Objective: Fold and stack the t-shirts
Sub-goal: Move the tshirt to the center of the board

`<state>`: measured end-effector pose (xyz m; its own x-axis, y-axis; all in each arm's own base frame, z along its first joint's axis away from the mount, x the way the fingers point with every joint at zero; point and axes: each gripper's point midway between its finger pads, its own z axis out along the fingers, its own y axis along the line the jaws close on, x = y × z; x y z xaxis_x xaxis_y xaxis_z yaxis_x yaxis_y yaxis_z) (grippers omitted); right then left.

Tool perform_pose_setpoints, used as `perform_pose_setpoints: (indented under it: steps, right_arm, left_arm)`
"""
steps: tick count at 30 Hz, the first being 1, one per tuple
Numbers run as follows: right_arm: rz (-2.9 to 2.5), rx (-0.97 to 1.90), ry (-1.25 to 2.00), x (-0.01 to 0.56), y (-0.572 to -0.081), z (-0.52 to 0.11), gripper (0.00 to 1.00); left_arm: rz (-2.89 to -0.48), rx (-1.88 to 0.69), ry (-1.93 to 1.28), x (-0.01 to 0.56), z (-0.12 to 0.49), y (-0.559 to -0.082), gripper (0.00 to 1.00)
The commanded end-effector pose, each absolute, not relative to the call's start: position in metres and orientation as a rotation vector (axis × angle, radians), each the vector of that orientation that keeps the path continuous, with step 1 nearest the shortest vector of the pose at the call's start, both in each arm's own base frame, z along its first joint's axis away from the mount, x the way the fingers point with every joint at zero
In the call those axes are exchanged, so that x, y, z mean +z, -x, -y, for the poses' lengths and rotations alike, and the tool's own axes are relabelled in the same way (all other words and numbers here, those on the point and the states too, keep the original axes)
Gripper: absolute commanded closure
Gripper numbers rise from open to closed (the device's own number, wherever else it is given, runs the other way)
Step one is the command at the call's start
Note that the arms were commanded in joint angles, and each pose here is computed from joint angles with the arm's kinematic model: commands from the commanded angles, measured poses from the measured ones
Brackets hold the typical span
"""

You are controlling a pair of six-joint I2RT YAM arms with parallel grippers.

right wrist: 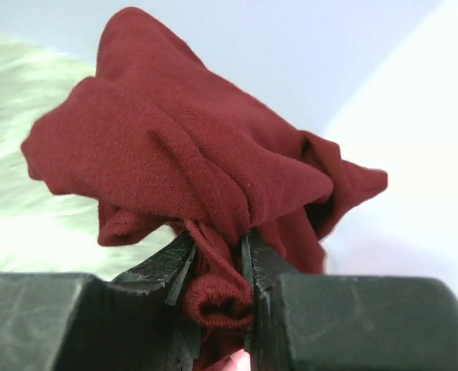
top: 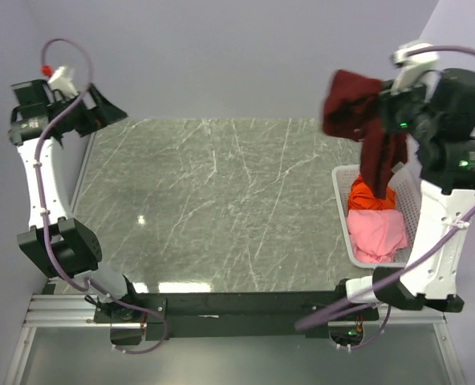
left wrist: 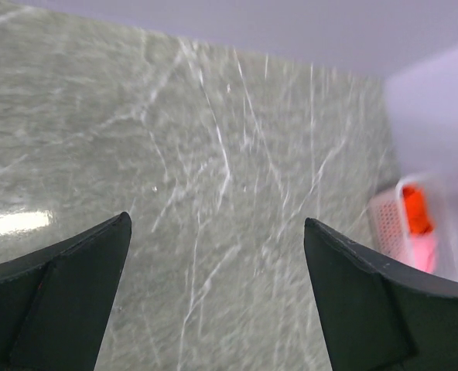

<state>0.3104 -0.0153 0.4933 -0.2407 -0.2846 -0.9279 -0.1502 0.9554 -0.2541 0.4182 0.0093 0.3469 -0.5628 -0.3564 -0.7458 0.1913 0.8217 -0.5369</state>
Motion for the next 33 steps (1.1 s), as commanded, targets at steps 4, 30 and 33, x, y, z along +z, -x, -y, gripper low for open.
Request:
perform_pose_setpoints:
  steps: [4, 30, 33]
  right_arm:
    - [-1.600, 0.046, 0.681, 0.496, -0.347, -0.105, 1.00]
    - [-2.553, 0.415, 0.837, 0.120, -0.427, -0.162, 0.12]
    - [-2.581, 0.408, 0.806, 0.102, -0.440, -0.164, 0.15]
  left_arm:
    - [-1.953, -0.844, 0.188, 0.362, -0.026, -0.414, 0.01]
    - [-2.434, -0.638, -0.639, 0.112, 0.127, -0.338, 0.17]
    - [-2.478, -0.647, -0.650, 0.088, 0.144, -0.341, 0.21]
